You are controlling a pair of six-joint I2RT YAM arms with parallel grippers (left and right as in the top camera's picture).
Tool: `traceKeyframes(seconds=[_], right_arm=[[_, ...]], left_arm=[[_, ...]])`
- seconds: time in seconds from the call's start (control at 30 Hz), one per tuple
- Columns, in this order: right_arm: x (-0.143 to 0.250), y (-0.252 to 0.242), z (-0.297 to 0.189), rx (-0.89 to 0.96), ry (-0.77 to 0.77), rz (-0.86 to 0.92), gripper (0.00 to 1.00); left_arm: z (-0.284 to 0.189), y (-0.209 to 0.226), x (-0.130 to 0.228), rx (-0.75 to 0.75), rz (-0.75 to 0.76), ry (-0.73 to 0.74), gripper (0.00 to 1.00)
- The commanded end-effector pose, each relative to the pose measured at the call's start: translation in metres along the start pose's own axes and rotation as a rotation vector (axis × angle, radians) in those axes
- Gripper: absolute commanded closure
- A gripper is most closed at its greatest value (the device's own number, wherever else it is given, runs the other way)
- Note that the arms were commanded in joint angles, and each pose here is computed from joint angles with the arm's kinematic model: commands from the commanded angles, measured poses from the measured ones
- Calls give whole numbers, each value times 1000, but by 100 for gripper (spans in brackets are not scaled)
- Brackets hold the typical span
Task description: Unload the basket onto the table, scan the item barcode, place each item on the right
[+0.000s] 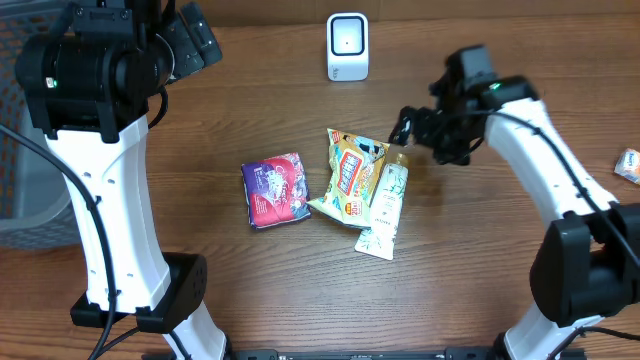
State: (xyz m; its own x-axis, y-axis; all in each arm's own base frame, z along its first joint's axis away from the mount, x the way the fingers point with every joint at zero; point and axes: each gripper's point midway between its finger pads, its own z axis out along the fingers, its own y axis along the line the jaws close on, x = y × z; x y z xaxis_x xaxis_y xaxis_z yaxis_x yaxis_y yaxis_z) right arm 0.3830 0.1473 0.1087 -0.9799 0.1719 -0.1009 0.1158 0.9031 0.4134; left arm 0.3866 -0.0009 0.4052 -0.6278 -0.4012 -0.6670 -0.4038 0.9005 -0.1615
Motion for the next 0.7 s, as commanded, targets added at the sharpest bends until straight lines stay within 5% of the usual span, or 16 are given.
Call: traceKeyframes(seconds=[0.0,0.67], right_arm=[[8,-10,16,36,-2,38,0],[4,-19,76,135,-43,-40,0]], left_arm=[[3,0,1,-1,-1,9,0],[3,0,1,-1,-1,9,0]])
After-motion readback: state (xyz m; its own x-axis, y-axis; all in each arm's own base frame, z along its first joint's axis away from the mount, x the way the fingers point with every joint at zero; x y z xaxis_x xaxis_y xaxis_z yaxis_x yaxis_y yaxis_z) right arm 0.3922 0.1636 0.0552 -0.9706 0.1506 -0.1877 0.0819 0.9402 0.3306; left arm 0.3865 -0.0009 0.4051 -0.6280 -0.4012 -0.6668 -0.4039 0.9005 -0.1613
